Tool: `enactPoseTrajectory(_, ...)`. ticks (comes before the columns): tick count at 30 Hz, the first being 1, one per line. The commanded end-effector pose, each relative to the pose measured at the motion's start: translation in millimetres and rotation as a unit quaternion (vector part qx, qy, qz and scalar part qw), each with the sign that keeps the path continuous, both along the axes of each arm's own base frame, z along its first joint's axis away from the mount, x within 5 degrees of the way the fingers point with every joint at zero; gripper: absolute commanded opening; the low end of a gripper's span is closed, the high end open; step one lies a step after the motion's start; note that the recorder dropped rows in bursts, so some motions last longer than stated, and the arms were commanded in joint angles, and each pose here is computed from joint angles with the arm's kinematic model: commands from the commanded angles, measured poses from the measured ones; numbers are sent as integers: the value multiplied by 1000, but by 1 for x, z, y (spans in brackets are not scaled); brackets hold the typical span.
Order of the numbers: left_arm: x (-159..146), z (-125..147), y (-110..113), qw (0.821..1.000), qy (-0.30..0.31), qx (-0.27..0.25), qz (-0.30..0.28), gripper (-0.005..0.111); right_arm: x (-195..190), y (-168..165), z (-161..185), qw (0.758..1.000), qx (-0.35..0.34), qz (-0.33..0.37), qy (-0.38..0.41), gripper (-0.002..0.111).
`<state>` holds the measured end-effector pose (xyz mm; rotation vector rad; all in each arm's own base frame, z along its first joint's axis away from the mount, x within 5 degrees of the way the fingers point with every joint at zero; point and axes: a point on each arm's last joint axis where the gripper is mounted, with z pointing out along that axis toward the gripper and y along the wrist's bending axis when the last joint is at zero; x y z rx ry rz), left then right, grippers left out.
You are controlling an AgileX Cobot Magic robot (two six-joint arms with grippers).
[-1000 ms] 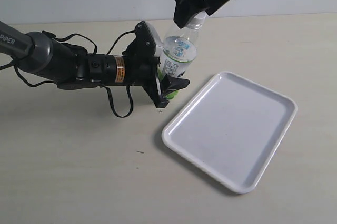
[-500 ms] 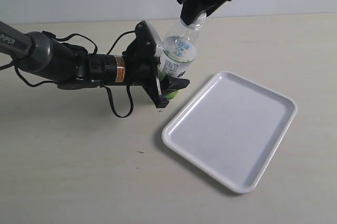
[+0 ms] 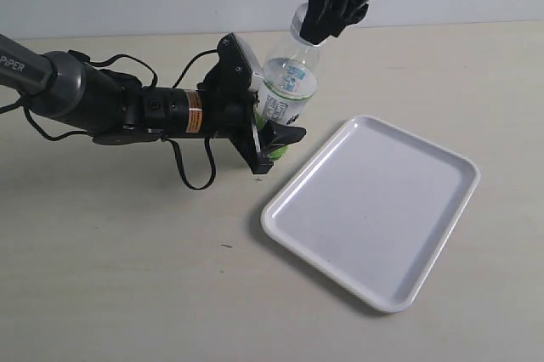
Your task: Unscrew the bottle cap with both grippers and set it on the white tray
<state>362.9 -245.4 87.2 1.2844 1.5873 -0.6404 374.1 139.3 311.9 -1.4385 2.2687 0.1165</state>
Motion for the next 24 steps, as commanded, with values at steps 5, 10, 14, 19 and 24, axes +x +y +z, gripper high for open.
enactPoseTrajectory(5, 0, 0, 1, 1000, 1, 5, 2, 0, 5, 1, 4, 979, -65, 167, -95, 0)
enactPoseTrajectory(10, 0, 0, 1, 1000, 1, 4, 1, 0, 7, 1, 4, 955, -99, 248, -130, 0)
enactPoseTrajectory(14, 0, 0, 1, 1000, 2, 3, 1, 0, 7, 1, 5, 928, -127, 316, -154, 0)
enactPoseTrajectory(19, -1, 1, 0, 1000, 2, -4, -2, 0, 7, 2, 5, 861, -175, 436, -194, 0)
enactPoseTrajectory(24, -1, 1, 1, 1000, 12, -8, 3, 0, 7, 2, 6, 811, -205, 501, -222, 0)
